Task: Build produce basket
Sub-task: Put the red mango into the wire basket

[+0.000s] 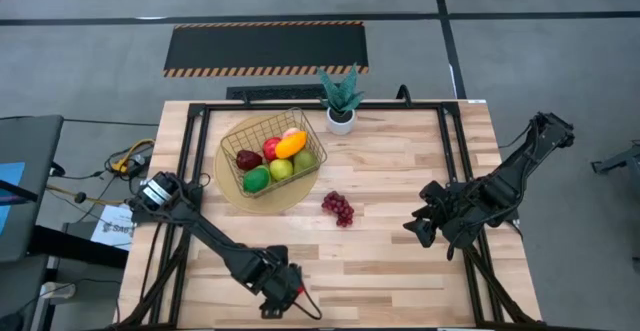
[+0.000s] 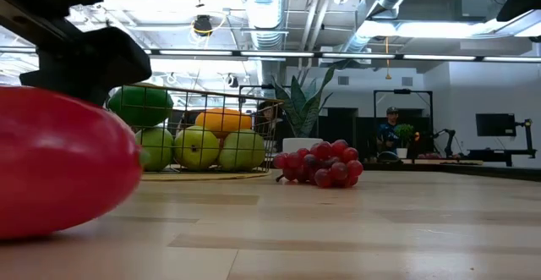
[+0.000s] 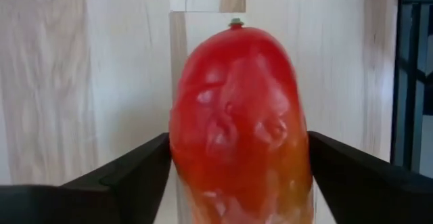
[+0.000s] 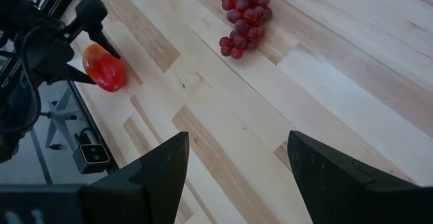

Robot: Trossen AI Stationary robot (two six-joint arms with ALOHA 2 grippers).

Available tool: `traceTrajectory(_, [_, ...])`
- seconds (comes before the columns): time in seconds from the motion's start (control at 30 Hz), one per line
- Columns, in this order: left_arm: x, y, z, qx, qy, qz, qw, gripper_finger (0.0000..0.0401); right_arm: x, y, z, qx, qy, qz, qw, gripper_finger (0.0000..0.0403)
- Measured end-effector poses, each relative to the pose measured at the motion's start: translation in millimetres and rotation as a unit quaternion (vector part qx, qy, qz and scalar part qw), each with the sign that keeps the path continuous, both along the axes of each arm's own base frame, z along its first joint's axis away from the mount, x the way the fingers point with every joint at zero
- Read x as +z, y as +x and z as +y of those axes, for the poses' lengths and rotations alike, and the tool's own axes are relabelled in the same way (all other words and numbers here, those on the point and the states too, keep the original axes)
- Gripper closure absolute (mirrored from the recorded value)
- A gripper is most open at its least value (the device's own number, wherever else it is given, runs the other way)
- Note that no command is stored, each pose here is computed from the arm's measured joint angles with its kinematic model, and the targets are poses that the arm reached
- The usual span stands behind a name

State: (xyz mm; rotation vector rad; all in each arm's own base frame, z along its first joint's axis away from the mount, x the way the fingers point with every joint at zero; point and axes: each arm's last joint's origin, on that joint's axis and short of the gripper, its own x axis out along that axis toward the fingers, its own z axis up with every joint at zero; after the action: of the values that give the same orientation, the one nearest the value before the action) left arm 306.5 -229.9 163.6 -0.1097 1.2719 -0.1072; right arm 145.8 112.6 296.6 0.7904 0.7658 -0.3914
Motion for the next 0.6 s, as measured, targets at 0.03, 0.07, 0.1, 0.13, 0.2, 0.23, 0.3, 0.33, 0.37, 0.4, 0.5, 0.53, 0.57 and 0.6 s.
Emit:
traceTrajectory(0.03, [0.0,0.9,1.2,0.003,0.0,0.0,1.0,0.0091,0.0,0.0,0.0,0.0,0.0,0.0,1.0,0.0129])
traceTrajectory(0.07, [0.0,1.7,2.3,0.008,-0.003,0.002,1.0,0.0102,0.0,0.0,0.0,0.0,0.0,0.0,1.0,0.0129])
traceTrajectory(0.1, [0.0,2.6,3.5,0.016,-0.007,0.005,1.0,0.0112,0.0,0.0,0.0,0.0,0.0,0.0,1.0,0.0129])
traceTrajectory(0.13, [0.1,3.4,4.6,0.022,-0.013,0.008,1.0,0.0121,0.0,-0.1,-0.1,0.0,0.0,0.0,1.0,0.0129])
traceTrajectory(0.2, [1.2,5.2,6.3,0.031,-0.023,0.015,0.999,0.0137,0.0,0.0,0.0,0.0,0.0,0.0,1.0,0.0129])
traceTrajectory(0.23, [2.5,6.4,6.7,0.036,-0.026,0.014,0.999,0.0142,0.0,-0.1,-0.1,0.0,0.0,0.0,1.0,0.0129])
traceTrajectory(0.3, [7.3,9.6,6.9,0.043,-0.033,0.008,0.998,0.0149,0.0,0.0,0.0,0.0,0.0,0.0,1.0,0.0129])
traceTrajectory(0.33, [11.0,10.7,7.0,0.044,-0.036,0.003,0.998,0.015,0.0,0.0,-0.1,0.0,0.0,0.0,1.0,0.0129])
traceTrajectory(0.37, [15.8,12.4,8.0,0.047,-0.042,0.0,0.998,0.015,0.0,0.0,-0.1,0.0,0.0,0.0,1.0,0.0129])
traceTrajectory(0.4, [21.8,13.6,8.5,0.049,-0.049,-0.007,0.998,0.0149,0.0,0.0,0.0,0.0,0.0,0.0,1.0,0.0129])
traceTrajectory(0.5, [44.1,16.8,13.5,0.065,-0.073,-0.03,0.995,0.0142,0.0,0.1,0.0,0.0,0.0,0.0,1.0,0.0129])
traceTrajectory(0.53, [53.3,17.8,15.3,0.07,-0.082,-0.04,0.993,0.014,0.0,0.0,0.0,0.0,0.0,0.0,1.0,0.0129])
traceTrajectory(0.57, [63.4,18.0,17.3,0.074,-0.092,-0.052,0.992,0.014,0.0,0.0,-0.1,0.0,0.0,0.0,1.0,0.0129])
traceTrajectory(0.6, [73.6,18.5,19.9,0.079,-0.101,-0.063,0.99,0.0139,0.0,0.0,-0.1,0.0,0.0,0.0,1.0,0.0129])
